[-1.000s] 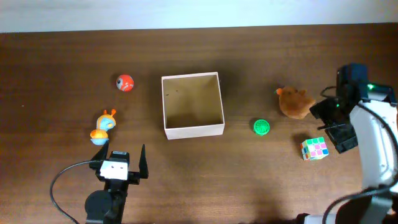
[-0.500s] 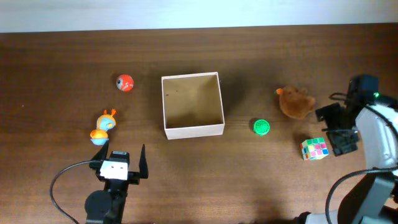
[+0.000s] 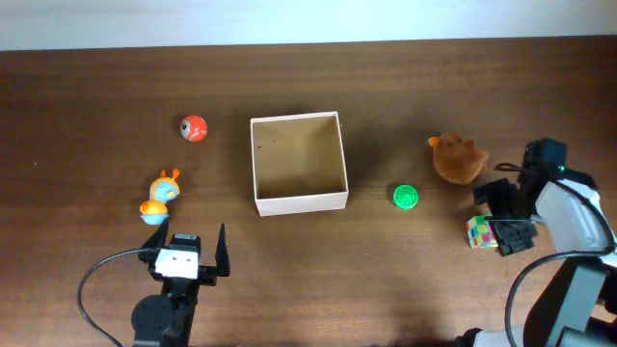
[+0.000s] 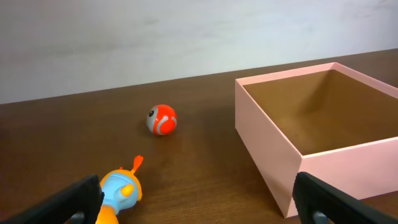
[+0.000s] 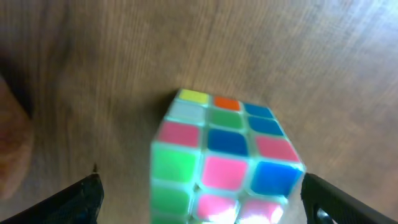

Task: Pack container
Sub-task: 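Lower the right gripper and grasp the Rubik's cube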

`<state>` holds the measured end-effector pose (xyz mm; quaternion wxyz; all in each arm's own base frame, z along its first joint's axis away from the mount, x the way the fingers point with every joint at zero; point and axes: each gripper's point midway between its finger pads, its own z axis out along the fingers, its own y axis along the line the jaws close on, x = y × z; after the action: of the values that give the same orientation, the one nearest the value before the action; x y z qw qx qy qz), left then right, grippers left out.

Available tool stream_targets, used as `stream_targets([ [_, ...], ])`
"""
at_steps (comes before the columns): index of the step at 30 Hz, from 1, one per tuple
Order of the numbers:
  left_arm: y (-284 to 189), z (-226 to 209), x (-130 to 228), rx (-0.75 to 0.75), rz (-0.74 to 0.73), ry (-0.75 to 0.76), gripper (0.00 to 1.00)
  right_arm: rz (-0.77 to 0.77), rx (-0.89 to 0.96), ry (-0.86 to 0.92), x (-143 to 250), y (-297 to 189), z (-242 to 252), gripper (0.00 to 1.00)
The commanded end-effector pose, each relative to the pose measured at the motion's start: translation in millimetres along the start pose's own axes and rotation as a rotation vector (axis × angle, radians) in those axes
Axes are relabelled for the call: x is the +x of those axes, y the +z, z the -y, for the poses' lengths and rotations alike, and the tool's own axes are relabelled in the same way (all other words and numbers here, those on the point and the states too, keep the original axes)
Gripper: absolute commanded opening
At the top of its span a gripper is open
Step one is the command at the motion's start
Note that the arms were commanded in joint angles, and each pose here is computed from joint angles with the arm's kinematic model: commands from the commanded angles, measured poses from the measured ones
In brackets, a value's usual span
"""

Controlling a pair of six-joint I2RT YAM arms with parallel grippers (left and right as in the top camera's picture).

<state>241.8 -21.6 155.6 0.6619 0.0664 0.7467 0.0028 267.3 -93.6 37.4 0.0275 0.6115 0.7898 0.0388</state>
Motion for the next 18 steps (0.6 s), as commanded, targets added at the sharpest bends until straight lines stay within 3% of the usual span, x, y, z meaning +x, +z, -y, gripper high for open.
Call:
stream_targets([
  [1, -0.1, -1.2, 0.2, -0.006, 0.006, 0.018, 0.99, -0.015, 0.007, 0.019, 3.3, 11.6, 6.6, 0.95],
  [5, -0.1, -1.2, 0.2, -0.006, 0.006, 0.018, 0.99, -0.014, 0.007, 0.019, 3.1, 19.8, 7.2, 0.93],
  [12, -0.1, -1.2, 0.2, -0.006, 0.006, 0.018, 0.99, -0.017, 0.031, 0.016, 2.6, 25.1, 10.5, 0.73],
  [18, -0.1, -1.2, 0.1, -0.006, 0.006, 0.018, 0.99, 0.03, 0.084, 0.008, -4.7, 24.5, 20.7, 0.62],
])
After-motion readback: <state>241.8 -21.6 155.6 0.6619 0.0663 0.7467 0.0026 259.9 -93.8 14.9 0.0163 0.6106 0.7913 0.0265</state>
